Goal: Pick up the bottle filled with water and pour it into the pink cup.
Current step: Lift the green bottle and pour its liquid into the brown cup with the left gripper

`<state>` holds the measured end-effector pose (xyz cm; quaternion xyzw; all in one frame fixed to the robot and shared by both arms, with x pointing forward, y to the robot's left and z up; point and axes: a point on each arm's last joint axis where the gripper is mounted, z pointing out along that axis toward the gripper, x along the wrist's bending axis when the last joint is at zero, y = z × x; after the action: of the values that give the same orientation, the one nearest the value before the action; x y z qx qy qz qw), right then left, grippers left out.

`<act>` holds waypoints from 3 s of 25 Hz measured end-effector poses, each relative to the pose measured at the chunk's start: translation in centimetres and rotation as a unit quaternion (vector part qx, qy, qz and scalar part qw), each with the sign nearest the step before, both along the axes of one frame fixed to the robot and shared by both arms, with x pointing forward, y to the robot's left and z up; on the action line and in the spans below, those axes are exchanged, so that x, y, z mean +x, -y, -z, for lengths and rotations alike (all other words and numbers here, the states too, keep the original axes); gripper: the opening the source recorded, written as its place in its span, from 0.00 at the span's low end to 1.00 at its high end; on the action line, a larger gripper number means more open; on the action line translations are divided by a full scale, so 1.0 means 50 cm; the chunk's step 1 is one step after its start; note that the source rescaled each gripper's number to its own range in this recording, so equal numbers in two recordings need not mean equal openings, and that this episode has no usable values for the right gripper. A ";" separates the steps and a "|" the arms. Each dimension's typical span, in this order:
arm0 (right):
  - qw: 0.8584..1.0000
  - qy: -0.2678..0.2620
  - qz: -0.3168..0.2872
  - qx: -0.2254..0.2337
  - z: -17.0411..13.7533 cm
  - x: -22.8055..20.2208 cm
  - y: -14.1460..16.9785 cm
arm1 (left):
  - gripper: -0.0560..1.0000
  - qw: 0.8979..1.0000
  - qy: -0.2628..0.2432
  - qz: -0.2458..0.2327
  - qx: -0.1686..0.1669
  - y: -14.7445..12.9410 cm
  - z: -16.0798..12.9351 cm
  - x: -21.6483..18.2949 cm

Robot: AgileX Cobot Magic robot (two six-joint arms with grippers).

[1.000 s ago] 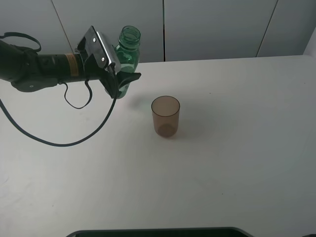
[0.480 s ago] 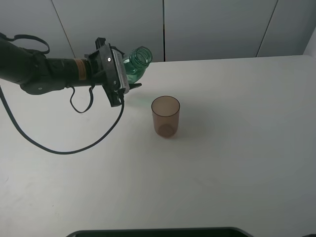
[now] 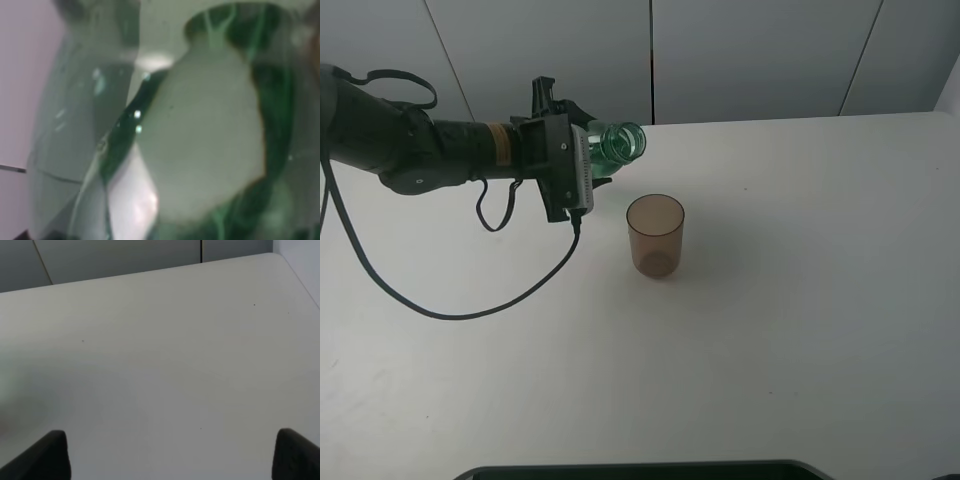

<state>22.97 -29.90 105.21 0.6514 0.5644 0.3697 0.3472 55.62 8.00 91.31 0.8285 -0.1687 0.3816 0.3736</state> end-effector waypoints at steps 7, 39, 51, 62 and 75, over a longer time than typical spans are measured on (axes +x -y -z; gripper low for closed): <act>1.000 0.000 0.000 0.000 0.000 0.000 0.000 | 0.08 0.999 0.035 0.011 0.010 0.020 -0.023 0.015; 1.000 0.000 0.000 0.000 0.000 0.000 0.000 | 0.08 0.985 0.126 0.072 0.088 0.024 -0.022 0.014; 1.000 0.000 0.000 0.000 0.000 0.000 0.000 | 0.08 0.980 0.145 0.081 0.109 0.023 -0.019 0.015; 1.000 0.000 0.000 0.000 0.000 0.000 0.000 | 0.08 0.978 0.152 0.085 0.119 0.022 -0.018 0.015; 1.000 0.000 0.000 0.000 0.000 0.000 0.000 | 0.08 0.973 0.169 0.079 0.132 0.018 -0.019 0.019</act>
<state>22.97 -29.90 105.21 0.6514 0.5644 0.3697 0.3472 56.59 7.07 92.26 0.7782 -0.3434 0.4594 0.2557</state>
